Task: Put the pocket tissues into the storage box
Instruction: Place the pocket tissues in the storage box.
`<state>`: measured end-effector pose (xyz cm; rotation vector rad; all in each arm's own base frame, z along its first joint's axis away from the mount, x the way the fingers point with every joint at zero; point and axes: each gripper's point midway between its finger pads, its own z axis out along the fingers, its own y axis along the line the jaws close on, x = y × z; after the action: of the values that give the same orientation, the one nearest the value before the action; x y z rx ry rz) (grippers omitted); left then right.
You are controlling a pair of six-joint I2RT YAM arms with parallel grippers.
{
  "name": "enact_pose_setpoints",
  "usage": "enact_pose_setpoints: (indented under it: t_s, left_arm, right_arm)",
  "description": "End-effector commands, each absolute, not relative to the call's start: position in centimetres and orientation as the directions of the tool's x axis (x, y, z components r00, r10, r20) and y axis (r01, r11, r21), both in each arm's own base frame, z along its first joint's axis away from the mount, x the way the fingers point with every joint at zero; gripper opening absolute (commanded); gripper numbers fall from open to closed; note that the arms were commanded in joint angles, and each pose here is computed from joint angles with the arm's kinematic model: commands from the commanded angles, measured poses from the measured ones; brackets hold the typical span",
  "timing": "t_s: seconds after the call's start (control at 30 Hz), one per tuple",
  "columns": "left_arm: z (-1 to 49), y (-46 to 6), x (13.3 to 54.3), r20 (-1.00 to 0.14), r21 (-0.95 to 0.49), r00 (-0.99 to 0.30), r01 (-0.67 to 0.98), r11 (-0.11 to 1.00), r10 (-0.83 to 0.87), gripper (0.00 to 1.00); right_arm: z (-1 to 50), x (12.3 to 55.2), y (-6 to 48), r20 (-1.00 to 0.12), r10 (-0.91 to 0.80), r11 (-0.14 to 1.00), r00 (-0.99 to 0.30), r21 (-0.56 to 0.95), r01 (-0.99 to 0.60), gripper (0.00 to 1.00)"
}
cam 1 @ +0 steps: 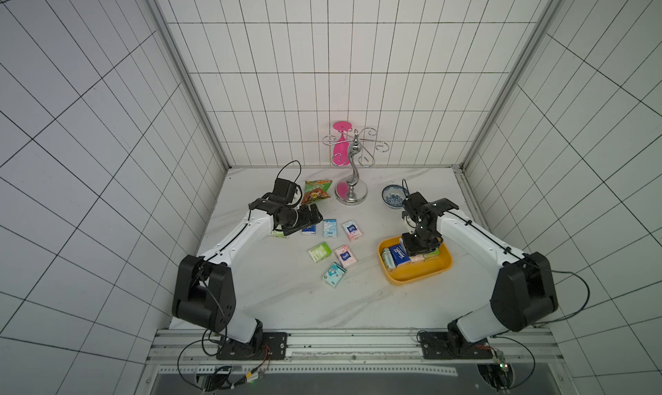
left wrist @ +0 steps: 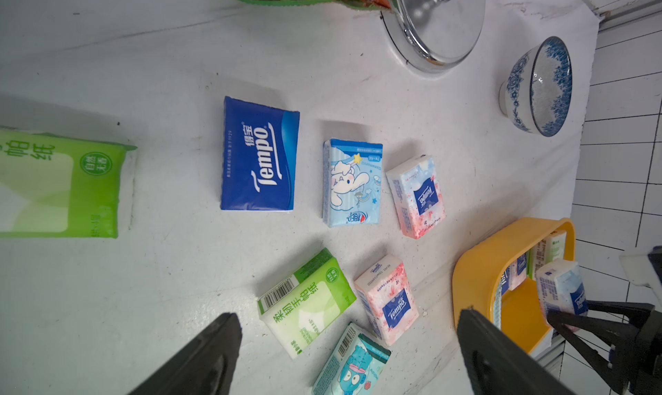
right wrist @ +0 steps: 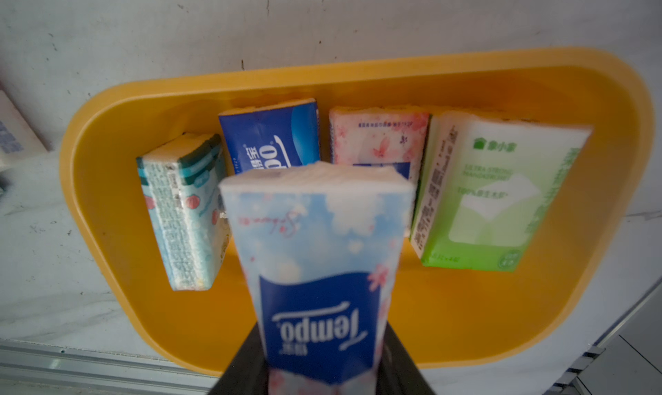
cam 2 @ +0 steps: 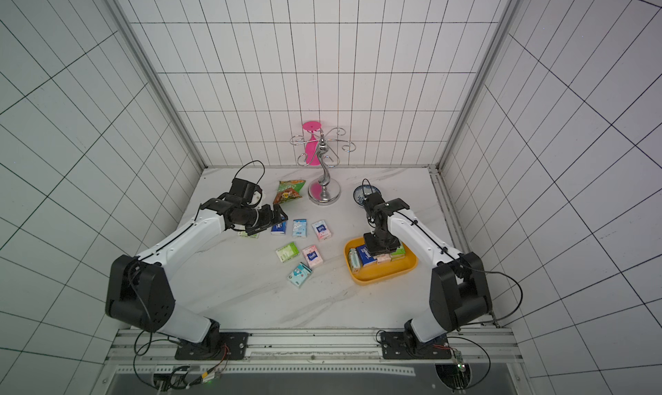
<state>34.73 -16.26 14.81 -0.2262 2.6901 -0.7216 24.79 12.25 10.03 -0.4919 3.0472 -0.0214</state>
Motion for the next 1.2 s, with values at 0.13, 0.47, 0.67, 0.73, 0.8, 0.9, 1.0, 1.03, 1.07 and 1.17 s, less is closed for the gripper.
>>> enact_pose_setpoints:
  t_s: [0.13, 0.47, 0.67, 0.73, 0.8, 0.9, 1.0, 1.03, 1.07, 1.17]
  left_arm:
    - [15.6, -16.1, 35.3, -0.325, -0.493, -0.919, -0.039, 0.869, -0.225, 0.97]
    - [15.3, -16.0, 35.4, -0.312, -0.481, -0.926, -0.036, 0.876, -0.21, 0.98]
    - [15.3, -15.9, 35.7, -0.306, -0.481, -0.928, -0.042, 0.876, -0.212, 0.98]
    - [15.4, -15.8, 35.8, -0.304, -0.484, -0.928, -0.044, 0.874, -0.215, 0.98]
    - [15.6, -15.7, 36.0, -0.302, -0.488, -0.926, -0.052, 0.871, -0.225, 0.98]
    - [15.7, -15.2, 36.2, -0.291, -0.502, -0.924, -0.075, 0.862, -0.249, 0.98]
    - [15.3, -14.3, 36.4, -0.256, -0.538, -0.918, -0.125, 0.834, -0.302, 0.98]
    - [15.2, -13.9, 36.4, -0.242, -0.553, -0.915, -0.144, 0.821, -0.323, 0.98]
    - [15.0, -13.3, 36.4, -0.226, -0.563, -0.911, -0.168, 0.809, -0.346, 0.98]
    - [14.8, -11.9, 35.8, -0.196, -0.576, -0.9, -0.215, 0.788, -0.389, 0.98]
  right_arm:
    - [7.0, 26.7, 10.9, -0.031, -0.239, 0.969, -0.971, -0.066, -0.236, 0.4]
    - [6.7, 27.2, 9.8, -0.006, -0.243, 0.962, -0.97, -0.129, -0.241, 0.53]
    - [9.6, 27.0, 10.2, -0.051, -0.226, 0.971, -0.973, -0.097, -0.22, 0.69]
    - [10.5, 27.1, 10.6, -0.067, -0.219, 0.974, -0.973, -0.078, -0.214, 0.73]
    - [11.5, 27.4, 11.1, -0.09, -0.212, 0.977, -0.973, -0.058, -0.207, 0.74]
    - [13.1, 28.3, 13.1, -0.142, -0.228, 0.973, -0.963, -0.008, -0.229, 0.74]
    - [14.3, 29.2, 16.3, -0.202, -0.288, 0.954, -0.936, 0.028, -0.3, 0.74]
    - [14.5, 29.5, 17.5, -0.217, -0.31, 0.945, -0.926, 0.034, -0.325, 0.74]
    - [14.5, 29.7, 18.6, -0.228, -0.329, 0.937, -0.916, 0.039, -0.346, 0.74]
    - [14.2, 30.8, 21.4, -0.258, -0.365, 0.918, -0.894, 0.058, -0.392, 0.75]
